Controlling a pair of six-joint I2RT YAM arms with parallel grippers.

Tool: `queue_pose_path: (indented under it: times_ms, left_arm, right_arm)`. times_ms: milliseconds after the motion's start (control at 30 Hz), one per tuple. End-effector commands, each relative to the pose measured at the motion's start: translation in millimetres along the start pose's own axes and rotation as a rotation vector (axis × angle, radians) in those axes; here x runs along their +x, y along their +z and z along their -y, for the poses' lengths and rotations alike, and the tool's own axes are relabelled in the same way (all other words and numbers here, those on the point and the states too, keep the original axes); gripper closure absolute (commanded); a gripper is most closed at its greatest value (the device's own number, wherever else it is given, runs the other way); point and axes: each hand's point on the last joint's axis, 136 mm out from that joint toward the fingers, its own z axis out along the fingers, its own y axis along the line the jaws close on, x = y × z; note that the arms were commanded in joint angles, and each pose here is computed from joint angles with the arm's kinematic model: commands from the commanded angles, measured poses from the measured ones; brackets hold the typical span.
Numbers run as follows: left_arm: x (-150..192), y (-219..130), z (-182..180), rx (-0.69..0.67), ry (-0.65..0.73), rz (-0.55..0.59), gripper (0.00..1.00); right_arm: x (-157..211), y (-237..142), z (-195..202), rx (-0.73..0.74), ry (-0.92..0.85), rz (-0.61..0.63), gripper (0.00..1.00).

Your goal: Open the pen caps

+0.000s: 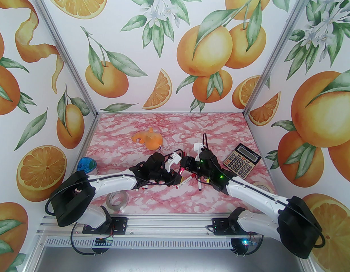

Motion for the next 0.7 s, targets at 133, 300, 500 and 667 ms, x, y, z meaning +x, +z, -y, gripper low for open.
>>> queue_pose_path:
  times_ms: [133, 300, 500, 667]
  left_arm:
    - [-8.9, -1.6, 6.0, -0.007, 0.032, 0.015, 0.85]
    - [-1.4, 0.0, 1.6, -0.073, 0.067, -0.021, 0.87]
    - [8.1, 4.7, -7.3, -0.187, 0.109, -0.065, 0.89]
    - [15.4, 17.4, 0.8, -0.165, 0.115, -0.099, 0.89]
  right_arm:
    - [-3.6, 1.1, -6.4, -0.01, -0.011, 0.004, 0.88]
    - [-15.4, -4.6, -3.7, 0.02, -0.002, 0.056, 0.9]
    - [-39.3, -19.8, 7.3, 0.081, 0.025, 0.147, 0.91]
    - [-63.9, -36.8, 17.4, 0.113, 0.043, 0.249, 0.92]
